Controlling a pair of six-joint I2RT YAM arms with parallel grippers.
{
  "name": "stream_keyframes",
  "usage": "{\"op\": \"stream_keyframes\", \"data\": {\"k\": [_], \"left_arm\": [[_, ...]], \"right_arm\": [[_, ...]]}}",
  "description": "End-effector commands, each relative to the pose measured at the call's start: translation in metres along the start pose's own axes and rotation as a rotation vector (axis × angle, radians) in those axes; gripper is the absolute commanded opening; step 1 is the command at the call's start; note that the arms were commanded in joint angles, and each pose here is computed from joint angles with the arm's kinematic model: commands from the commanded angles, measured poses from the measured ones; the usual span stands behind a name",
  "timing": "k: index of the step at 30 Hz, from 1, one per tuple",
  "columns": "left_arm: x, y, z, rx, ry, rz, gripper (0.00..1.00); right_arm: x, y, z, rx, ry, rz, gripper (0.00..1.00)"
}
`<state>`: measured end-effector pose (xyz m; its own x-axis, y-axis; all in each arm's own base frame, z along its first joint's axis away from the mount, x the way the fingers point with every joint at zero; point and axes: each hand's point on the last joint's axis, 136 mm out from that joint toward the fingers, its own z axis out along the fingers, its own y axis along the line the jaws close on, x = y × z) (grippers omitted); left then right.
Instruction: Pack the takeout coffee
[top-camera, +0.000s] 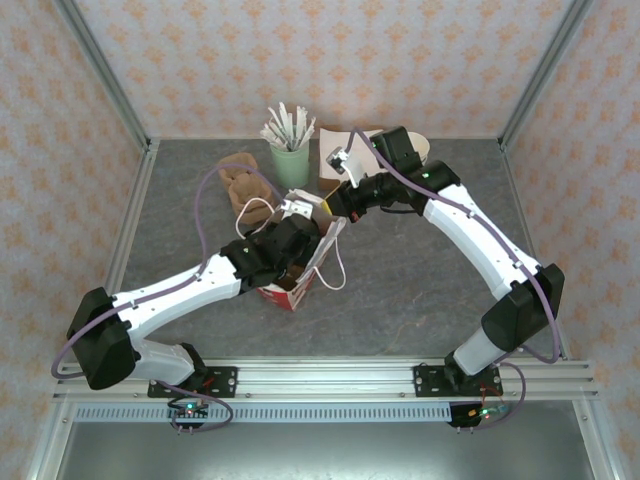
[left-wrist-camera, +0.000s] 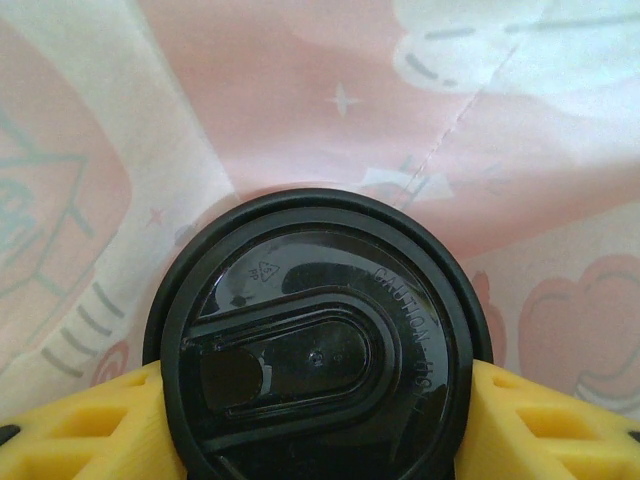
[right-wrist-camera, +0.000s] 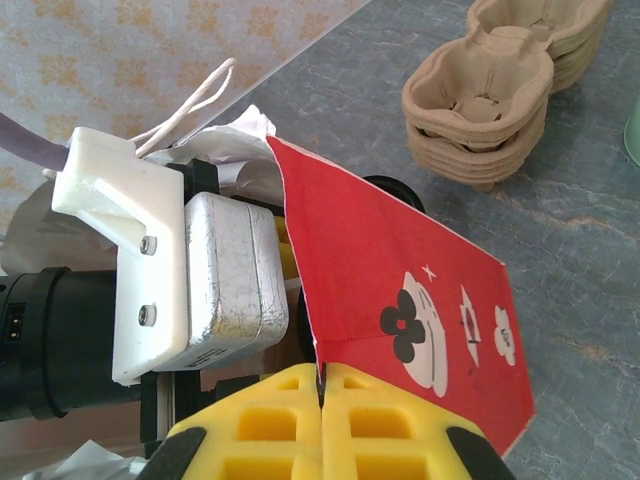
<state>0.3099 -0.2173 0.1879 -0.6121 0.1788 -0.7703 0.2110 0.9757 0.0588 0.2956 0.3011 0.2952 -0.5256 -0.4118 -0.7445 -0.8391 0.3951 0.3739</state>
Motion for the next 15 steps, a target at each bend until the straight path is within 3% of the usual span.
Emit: {"op": "stream_keyframes", "data": {"k": [1,15], "left_arm": [[0.006,-0.001,0.007,-0.016,0.006,-0.005,0.6],[0.023,-0.008,0.019,0.007,0.06,-0.001,0.6]], "right_arm": [[-0.007,0.01,-0.01,-0.002,-0.039,-0.032,0.0],[-0.005,0.005,-0.005,0.007,-0.033,0.001,0.0]]}}
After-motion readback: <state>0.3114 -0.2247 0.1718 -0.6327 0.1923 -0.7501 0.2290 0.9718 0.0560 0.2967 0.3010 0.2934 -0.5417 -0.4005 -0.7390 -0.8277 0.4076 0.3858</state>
